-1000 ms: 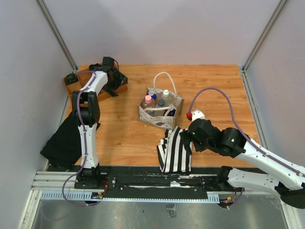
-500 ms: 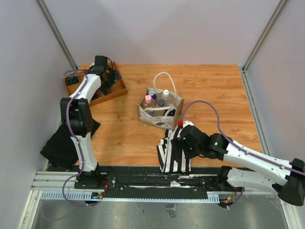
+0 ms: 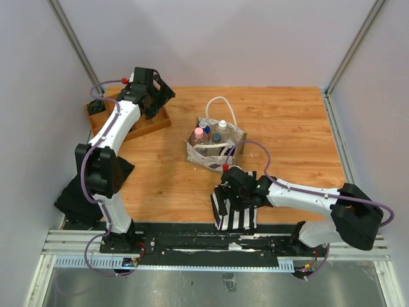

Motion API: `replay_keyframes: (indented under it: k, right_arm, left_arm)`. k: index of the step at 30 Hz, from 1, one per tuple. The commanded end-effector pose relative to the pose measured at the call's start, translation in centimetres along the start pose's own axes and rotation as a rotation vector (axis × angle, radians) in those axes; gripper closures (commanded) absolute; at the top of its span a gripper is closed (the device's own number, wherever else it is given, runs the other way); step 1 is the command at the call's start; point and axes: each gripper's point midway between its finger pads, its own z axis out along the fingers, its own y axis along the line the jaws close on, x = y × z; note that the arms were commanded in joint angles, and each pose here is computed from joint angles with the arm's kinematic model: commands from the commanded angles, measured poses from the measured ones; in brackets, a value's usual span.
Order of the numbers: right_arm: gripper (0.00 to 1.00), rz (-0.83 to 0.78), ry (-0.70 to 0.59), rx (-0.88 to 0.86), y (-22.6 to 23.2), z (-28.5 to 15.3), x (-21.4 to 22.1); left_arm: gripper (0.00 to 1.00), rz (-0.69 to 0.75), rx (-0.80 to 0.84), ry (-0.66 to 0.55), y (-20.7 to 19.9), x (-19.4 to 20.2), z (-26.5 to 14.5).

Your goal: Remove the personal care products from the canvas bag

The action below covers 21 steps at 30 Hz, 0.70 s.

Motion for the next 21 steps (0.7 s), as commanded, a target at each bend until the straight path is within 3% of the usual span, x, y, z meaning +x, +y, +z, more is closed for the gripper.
replay_keyframes:
  k: [1, 8, 14, 21]
  right_arm:
    - [0.02, 0.169, 0.010, 0.181, -5.8, 0.3, 0.4]
    - [0.02, 0.514, 0.049, 0.385, -17.3, -2.0, 2.6]
    - [0.02, 0.716, 0.051, 0.490, -24.8, -4.2, 2.3]
    - [0.02, 0.909, 0.215, 0.619, -31.7, -6.6, 2.2]
  left_arm:
    - [0.00, 0.034, 0.037, -0.048, -0.5, -1.3, -3.0]
    - [0.00, 0.053, 0.024, -0.018, 0.5, -0.3, -3.6]
    - [0.00, 0.047, 0.017, 0.012, 1.7, 1.1, -3.5]
    - [0.00, 0.043, 0.039, 0.008, 2.3, 1.6, -5.2]
